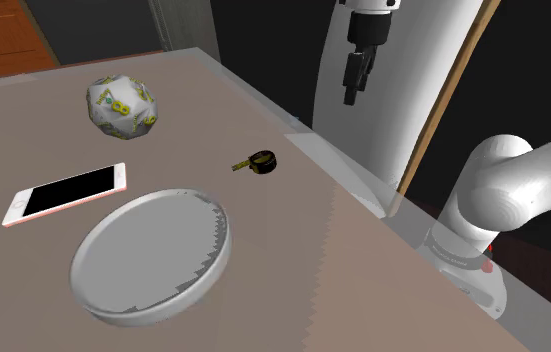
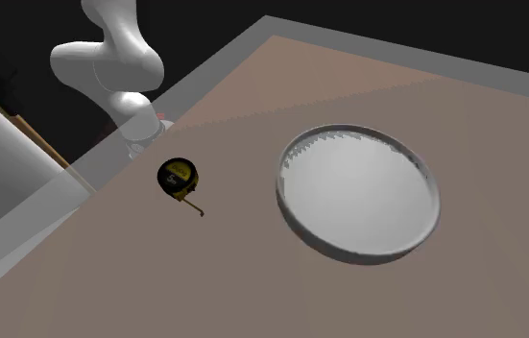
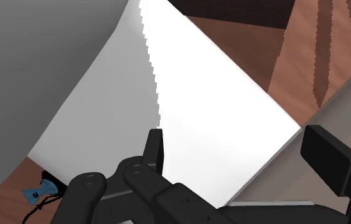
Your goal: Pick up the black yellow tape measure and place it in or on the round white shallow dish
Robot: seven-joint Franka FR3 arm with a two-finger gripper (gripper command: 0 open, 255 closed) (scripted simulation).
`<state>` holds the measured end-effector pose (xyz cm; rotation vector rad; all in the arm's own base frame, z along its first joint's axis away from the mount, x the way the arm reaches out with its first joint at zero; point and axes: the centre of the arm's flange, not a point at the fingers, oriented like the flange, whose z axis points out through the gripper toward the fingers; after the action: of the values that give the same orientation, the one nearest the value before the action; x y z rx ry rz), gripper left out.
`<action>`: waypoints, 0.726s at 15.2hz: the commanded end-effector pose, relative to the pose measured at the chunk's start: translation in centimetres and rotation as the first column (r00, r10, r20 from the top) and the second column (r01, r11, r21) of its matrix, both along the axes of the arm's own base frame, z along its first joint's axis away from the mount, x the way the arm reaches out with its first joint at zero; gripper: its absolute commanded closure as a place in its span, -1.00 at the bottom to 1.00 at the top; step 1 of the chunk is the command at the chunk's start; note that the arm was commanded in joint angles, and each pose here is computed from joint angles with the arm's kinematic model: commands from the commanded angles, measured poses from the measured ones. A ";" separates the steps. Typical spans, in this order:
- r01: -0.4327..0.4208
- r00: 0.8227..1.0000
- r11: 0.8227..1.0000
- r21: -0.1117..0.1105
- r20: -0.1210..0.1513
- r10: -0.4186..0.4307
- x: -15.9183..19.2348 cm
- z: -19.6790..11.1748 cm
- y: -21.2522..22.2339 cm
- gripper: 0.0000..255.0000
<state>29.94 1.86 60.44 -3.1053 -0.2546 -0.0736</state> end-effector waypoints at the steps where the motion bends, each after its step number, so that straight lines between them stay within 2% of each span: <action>1: 0.000 1.000 1.000 0.000 0.000 0.000 0.0 0.0 0.0 -1.00; 11: -0.023 0.999 0.999 0.027 -0.023 0.024 2.6 -0.7 12.6 -1.00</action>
<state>32.25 13.14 59.68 -3.0782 -0.2840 -0.0437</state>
